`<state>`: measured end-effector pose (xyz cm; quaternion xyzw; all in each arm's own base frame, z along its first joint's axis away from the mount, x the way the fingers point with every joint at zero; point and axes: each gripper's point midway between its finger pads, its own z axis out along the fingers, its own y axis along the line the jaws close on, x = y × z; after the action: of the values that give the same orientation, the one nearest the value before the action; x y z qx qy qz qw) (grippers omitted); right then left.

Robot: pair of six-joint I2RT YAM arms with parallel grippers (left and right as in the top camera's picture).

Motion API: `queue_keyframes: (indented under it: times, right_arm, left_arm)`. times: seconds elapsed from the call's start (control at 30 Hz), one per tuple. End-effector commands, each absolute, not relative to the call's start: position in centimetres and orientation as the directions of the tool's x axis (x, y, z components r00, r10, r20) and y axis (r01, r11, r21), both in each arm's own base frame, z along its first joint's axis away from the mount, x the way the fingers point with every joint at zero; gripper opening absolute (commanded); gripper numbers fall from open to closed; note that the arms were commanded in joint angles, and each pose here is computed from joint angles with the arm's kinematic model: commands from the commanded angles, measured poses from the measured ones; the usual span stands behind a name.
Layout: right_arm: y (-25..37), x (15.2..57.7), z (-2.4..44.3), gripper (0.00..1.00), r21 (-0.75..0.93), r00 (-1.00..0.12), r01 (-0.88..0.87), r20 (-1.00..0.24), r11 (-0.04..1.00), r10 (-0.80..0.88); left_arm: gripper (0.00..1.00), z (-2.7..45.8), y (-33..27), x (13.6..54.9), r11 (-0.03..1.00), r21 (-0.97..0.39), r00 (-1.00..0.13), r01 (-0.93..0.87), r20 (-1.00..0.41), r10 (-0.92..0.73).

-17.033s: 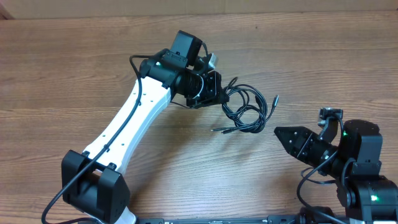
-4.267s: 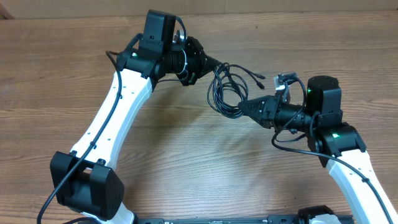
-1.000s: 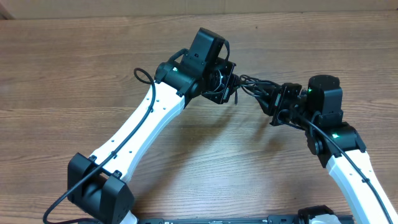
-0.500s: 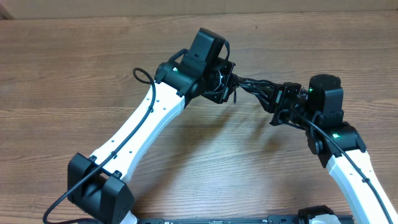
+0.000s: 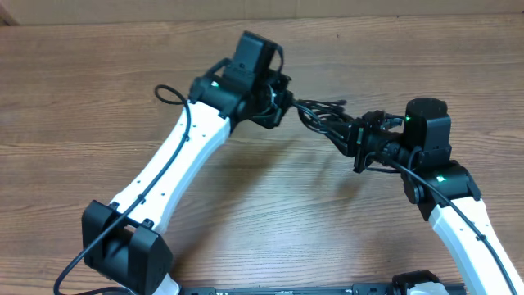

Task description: Untangle cables

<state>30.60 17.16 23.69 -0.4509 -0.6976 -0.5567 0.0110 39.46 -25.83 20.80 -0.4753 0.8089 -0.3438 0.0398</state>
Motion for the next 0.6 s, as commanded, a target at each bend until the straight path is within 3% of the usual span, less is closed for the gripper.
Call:
queue_keyframes:
  times: [0.0, 0.3, 0.47, 0.57]
  right_arm:
    - [17.4, 30.4, 25.3, 0.04, 0.828, -0.675, 0.56, 0.444, 0.018, 0.589]
    - [18.1, 29.4, 25.8, 0.04, 0.938, -0.862, 0.279, 0.151, 0.206, 0.483]
    - [18.8, 28.3, 26.4, 0.04, 0.944, -0.931, -0.063, -0.172, 0.324, 0.321]
    - [19.2, 27.4, 26.7, 0.04, 0.919, -0.927, -0.213, -0.298, 0.332, 0.229]
  left_arm:
    - [0.04, 20.7, -21.6, 42.1, 0.297, -0.609, -0.476, -0.736, 0.152, -0.867]
    - [0.04, 20.8, -18.2, 43.7, 0.259, -0.613, -0.425, -0.746, 0.139, -0.894]
    - [0.04, 21.7, -19.8, 43.5, 0.244, -0.64, -0.487, -0.728, 0.234, -0.841]
    - [0.04, 22.6, -20.7, 43.8, 0.249, -0.677, -0.531, -0.693, 0.246, -0.811]
